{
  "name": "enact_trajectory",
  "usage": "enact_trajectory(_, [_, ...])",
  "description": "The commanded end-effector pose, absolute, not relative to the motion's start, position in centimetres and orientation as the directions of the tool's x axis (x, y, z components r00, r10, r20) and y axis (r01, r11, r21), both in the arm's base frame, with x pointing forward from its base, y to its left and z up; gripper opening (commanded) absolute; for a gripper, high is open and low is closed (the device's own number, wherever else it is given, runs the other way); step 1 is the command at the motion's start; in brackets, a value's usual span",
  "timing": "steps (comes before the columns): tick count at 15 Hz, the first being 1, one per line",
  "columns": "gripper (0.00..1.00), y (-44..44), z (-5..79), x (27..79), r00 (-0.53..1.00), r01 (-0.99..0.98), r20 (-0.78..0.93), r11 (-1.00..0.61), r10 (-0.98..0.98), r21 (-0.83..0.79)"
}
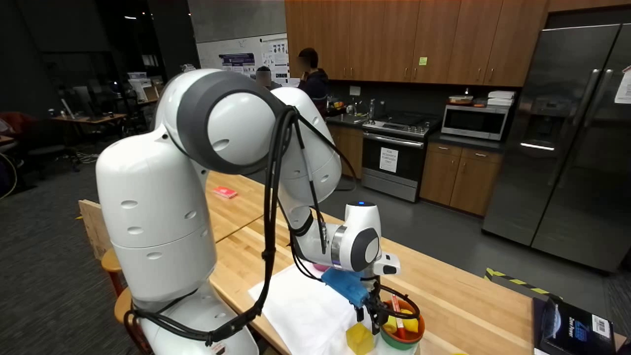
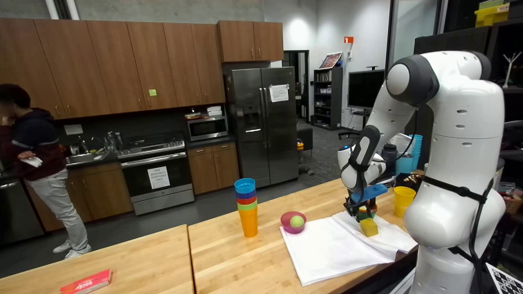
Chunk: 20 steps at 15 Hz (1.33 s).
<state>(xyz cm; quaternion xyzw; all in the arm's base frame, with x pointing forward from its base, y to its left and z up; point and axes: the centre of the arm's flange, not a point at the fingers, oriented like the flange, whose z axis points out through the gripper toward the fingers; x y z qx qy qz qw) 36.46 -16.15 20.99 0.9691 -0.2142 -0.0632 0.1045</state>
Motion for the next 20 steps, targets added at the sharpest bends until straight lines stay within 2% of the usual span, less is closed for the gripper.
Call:
enact_trajectory(1, [0.85, -15.9, 22.9, 37.1, 0.904, -0.389, -0.09, -0.891, -0.418, 0.236])
enact_trajectory(2, [0.62, -16.0, 21.5, 36.9, 0.903, -0.395, -0.08, -0.89, -0.421, 0.228])
enact_trajectory(6, [0.84, -16.0, 21.9, 37.2, 0.903, -0.391, -0.087, -0.89, -0.42, 0.236])
enact_trajectory(12, [0.85, -16.0, 21.9, 37.2, 0.903, -0.391, -0.089, -0.889, -0.42, 0.237])
enact_trajectory(13, [0.96, -16.0, 21.9, 37.2, 0.903, -0.391, -0.089, -0.889, -0.421, 0.237])
enact_trajectory(15, [1.0, -16.1, 21.5, 37.7, 0.885, -0.423, -0.079, -0.864, -0.458, 0.273])
enact_trajectory(20, [1.0, -15.6, 21.9, 36.9, 0.79, -0.589, 0.003, -0.757, -0.613, 0.282])
